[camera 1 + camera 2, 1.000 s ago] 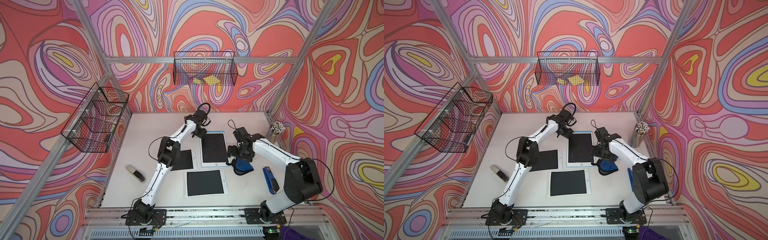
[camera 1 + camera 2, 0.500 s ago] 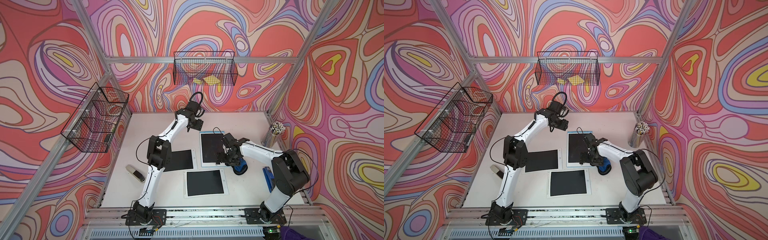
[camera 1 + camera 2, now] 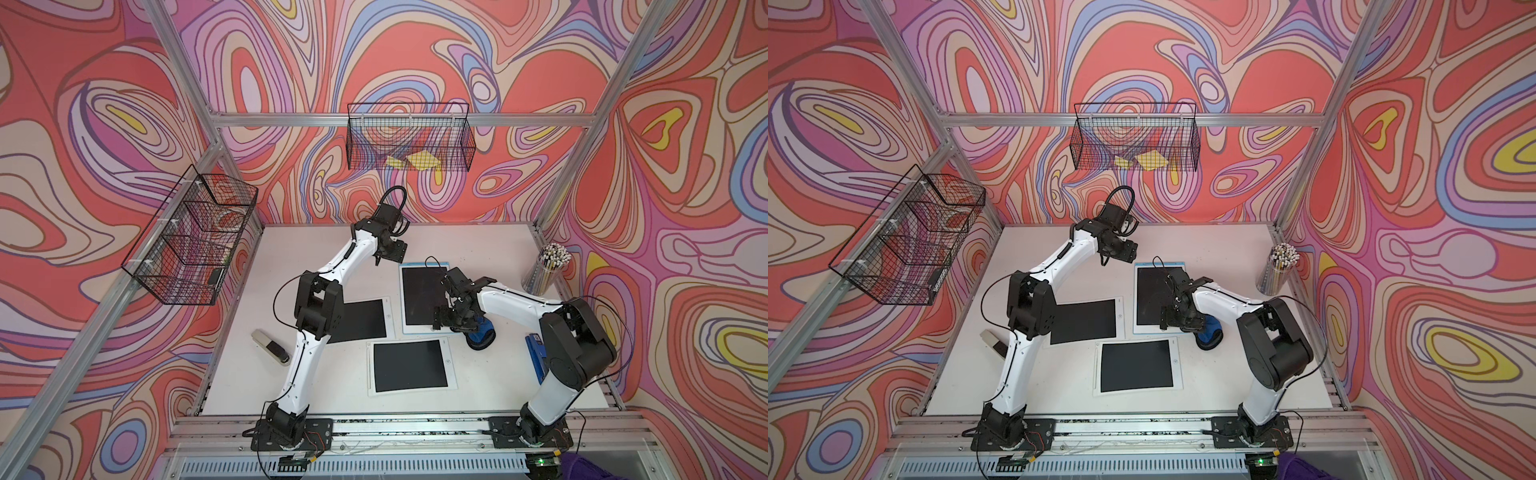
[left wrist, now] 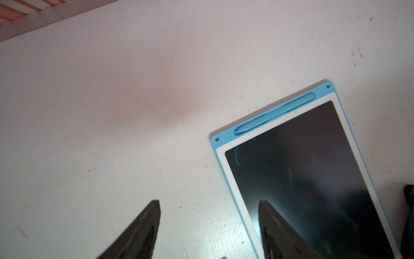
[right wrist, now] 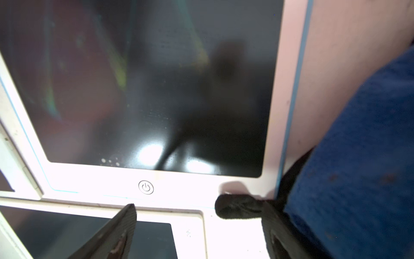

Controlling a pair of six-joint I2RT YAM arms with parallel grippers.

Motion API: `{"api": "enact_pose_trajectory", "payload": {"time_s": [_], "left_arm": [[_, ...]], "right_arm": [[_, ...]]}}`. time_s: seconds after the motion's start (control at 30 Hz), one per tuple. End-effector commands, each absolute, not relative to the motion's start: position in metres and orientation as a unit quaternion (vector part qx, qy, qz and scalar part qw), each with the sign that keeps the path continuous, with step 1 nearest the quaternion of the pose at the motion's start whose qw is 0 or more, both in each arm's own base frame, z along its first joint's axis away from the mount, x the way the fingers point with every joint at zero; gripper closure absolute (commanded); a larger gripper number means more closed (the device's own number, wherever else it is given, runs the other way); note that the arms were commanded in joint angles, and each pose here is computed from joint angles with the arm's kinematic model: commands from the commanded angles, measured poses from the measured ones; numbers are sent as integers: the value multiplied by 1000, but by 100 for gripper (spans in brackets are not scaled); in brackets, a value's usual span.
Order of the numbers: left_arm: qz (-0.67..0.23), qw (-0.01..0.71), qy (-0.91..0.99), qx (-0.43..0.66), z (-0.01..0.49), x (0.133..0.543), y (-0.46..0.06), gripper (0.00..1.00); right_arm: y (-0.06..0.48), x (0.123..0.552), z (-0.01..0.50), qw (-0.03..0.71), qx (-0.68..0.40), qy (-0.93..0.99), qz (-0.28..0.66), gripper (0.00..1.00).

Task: Wipe the drawing tablet
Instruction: Move the drawing tablet to the center of the board.

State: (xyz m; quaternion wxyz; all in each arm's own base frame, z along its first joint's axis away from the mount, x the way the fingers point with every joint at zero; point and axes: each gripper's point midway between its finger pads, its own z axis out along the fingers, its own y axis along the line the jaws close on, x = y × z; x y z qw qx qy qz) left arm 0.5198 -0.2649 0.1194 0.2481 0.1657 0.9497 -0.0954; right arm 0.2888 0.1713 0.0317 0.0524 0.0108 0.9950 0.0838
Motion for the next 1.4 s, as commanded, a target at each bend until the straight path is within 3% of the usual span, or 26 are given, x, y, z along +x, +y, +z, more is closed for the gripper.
{"api": "enact_pose_trajectory", "payload": {"time_s": [0.0,0.67,1.37], "left_arm": [[-97,249,950,162,121,520,-264,28],[-94,253,950,159,124,522,-258,28],[-106,261,947,156,133,522,-259,28]], "right_arm": [[158,280,17,30,10,998,45,10],[162,275,0,2,-9,1000,-1,5],[163,274,-7,-19,38,999,-12,12]]}}
